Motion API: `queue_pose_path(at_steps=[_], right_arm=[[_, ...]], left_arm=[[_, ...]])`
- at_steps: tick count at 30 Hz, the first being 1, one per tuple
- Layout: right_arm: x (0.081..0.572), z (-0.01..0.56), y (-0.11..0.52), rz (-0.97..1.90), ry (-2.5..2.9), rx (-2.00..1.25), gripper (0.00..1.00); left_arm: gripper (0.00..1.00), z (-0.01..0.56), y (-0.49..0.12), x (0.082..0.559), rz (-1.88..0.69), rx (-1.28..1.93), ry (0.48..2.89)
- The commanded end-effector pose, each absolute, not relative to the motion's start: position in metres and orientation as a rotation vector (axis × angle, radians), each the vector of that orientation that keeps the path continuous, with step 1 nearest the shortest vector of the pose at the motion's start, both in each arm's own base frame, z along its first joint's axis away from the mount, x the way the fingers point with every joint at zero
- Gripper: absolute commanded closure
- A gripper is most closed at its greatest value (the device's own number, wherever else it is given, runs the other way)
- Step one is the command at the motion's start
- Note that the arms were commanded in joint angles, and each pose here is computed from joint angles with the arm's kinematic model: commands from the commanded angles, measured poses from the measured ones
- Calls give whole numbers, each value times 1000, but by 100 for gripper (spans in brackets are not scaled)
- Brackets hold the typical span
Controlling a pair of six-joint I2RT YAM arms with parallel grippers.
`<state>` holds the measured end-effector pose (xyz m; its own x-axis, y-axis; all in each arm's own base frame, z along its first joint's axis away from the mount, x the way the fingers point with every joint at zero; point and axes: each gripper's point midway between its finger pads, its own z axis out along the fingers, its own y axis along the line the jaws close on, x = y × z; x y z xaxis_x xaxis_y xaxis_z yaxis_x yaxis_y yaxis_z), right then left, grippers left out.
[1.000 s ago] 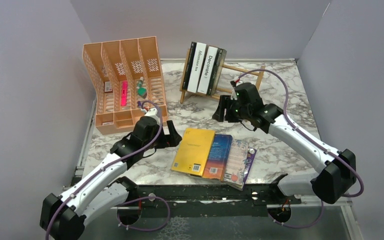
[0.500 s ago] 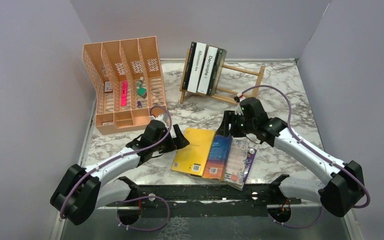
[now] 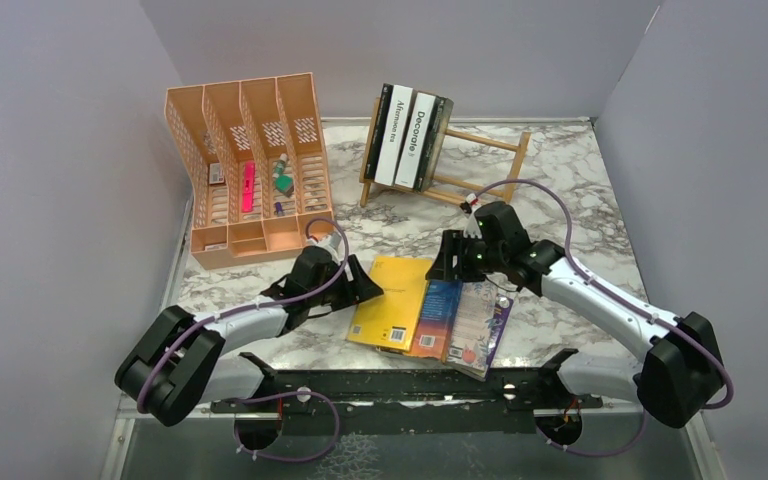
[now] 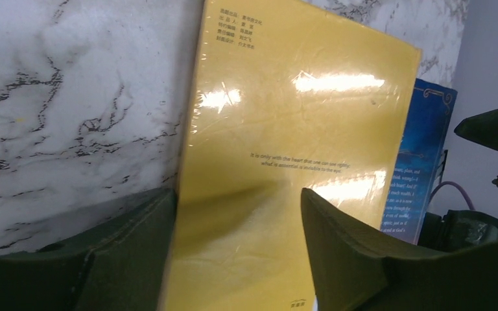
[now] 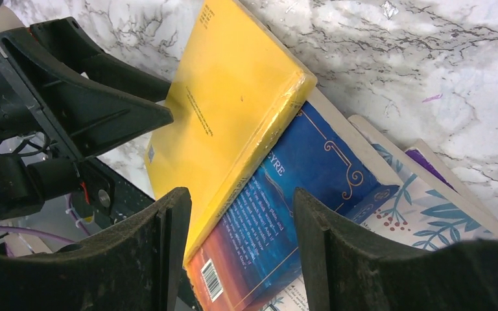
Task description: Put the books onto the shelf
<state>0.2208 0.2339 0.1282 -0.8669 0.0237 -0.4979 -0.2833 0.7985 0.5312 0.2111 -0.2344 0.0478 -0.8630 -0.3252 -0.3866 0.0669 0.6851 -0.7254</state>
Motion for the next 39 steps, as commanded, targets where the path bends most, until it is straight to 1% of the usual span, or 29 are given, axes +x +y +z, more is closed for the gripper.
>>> queue_pose_path(at_steps=[1, 3, 8, 12, 21, 24, 29, 32, 34, 36, 37, 39], right_arm=[[219, 121, 241, 892, 2508, -189, 36], [216, 116, 242, 897, 2533, -178, 37], [216, 101, 239, 864, 2586, -121, 37], [219, 91, 233, 806, 2604, -70, 37], [217, 71, 234, 783, 2688, -38, 40], [208, 71, 245, 881, 2713, -84, 40], [189, 99, 278, 1250, 2660, -164, 41], [187, 111, 285, 1337, 2634, -144, 43], [191, 111, 284, 1309, 2628, -126, 45], [197, 108, 282, 1256, 2631, -104, 50], [200, 106, 281, 1234, 2631, -95, 54], [203, 103, 278, 1200, 2631, -79, 64]], left_arm=[[36, 52, -248, 192, -1195, -145, 2434], [40, 59, -253, 189, -1236, -127, 2423], [45, 70, -263, 185, -1304, -87, 2410], [46, 74, -268, 183, -1337, -52, 2393], [48, 75, -277, 181, -1375, 12, 2383], [48, 74, -277, 183, -1364, 13, 2374], [49, 72, -276, 185, -1345, 11, 2367], [51, 69, -275, 187, -1324, 5, 2365], [52, 69, -274, 188, -1319, 12, 2358], [52, 69, -274, 189, -1312, 19, 2352], [52, 70, -274, 189, -1311, 21, 2347], [52, 73, -273, 191, -1303, 22, 2332]])
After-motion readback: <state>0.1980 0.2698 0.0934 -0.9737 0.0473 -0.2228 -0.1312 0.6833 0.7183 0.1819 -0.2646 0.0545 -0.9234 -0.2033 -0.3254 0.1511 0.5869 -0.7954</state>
